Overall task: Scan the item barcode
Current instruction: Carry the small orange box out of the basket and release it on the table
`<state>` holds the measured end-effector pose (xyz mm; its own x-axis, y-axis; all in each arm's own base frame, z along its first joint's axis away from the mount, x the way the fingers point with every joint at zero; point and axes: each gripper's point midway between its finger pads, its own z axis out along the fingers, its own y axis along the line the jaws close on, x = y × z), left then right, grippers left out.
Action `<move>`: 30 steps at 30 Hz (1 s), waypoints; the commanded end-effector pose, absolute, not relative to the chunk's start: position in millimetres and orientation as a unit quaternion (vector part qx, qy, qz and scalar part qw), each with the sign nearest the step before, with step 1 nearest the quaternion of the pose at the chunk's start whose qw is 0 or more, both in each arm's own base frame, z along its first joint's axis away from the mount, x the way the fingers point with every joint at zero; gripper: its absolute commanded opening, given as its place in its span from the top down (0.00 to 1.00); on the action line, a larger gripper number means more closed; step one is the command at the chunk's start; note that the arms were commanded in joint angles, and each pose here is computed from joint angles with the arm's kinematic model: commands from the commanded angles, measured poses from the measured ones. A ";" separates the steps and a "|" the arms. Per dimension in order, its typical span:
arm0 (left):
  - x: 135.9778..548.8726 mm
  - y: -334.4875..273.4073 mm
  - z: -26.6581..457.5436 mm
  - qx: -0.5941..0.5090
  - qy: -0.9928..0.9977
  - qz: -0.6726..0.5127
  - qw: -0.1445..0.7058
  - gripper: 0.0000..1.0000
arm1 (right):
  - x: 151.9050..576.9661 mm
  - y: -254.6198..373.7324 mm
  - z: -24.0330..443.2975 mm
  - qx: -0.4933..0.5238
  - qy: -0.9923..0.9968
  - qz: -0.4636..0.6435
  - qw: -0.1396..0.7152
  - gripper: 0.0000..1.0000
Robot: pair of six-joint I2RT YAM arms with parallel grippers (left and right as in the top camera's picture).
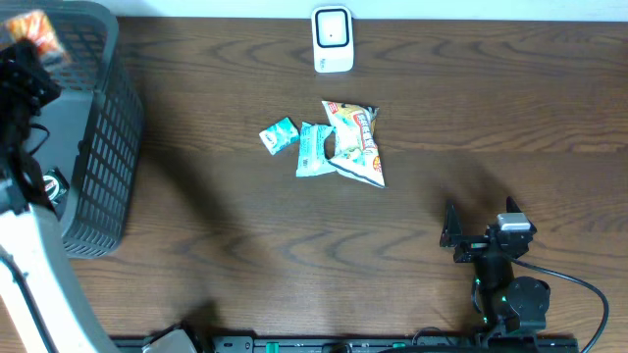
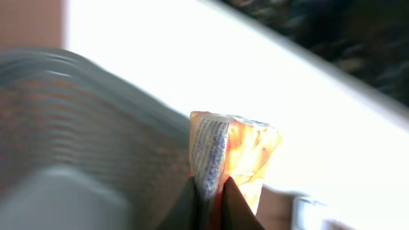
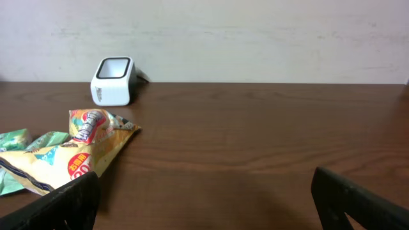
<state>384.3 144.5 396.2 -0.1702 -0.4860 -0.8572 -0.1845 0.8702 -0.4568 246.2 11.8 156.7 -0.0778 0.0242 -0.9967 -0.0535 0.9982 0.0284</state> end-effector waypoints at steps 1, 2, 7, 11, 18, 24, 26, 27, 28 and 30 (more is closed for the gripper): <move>377.3 86.3 414.7 -0.233 0.731 -0.302 0.565 0.93 | 246.2 9.9 155.6 -0.003 0.735 0.029 0.678 0.01; 376.2 74.8 417.8 -0.229 0.730 -0.322 0.558 0.93 | 246.2 9.9 155.6 -0.003 0.735 0.029 0.678 0.01; 382.9 7.8 412.7 -0.178 0.749 -0.386 0.509 0.92 | 246.2 10.0 155.6 -0.003 0.735 0.029 0.678 0.01; 392.3 -50.7 388.6 -0.128 0.780 -0.405 0.459 0.93 | 246.2 9.9 155.6 -0.003 0.735 0.029 0.678 0.01; 412.1 -77.8 289.5 -0.186 0.869 -0.257 0.380 0.93 | 246.2 10.0 155.6 -0.003 0.735 0.029 0.678 0.01; 411.2 -77.4 208.9 -0.208 0.922 -0.119 0.305 0.93 | 246.2 10.0 155.6 -0.003 0.735 0.029 0.678 0.01; 405.5 -83.5 184.2 -0.209 0.935 -0.105 0.266 0.93 | 246.2 9.9 155.6 -0.003 0.735 0.029 0.678 0.01; 401.5 -86.5 172.5 -0.215 0.940 -0.099 0.245 0.92 | 246.2 9.9 155.6 -0.003 0.735 0.029 0.678 0.01; 397.0 -90.6 158.6 -0.221 0.945 -0.092 0.221 0.93 | 246.2 9.9 155.6 -0.003 0.735 0.029 0.678 0.01; 388.1 -99.0 132.9 -0.218 0.957 -0.075 0.178 0.93 | 246.2 9.9 155.6 -0.003 0.735 0.029 0.678 0.01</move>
<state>392.9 -99.8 160.4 -0.8311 -0.4384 -0.3422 -0.3397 0.8873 -0.3119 246.2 11.8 156.8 -0.0774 0.0242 -0.9967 -0.0536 0.9982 0.0284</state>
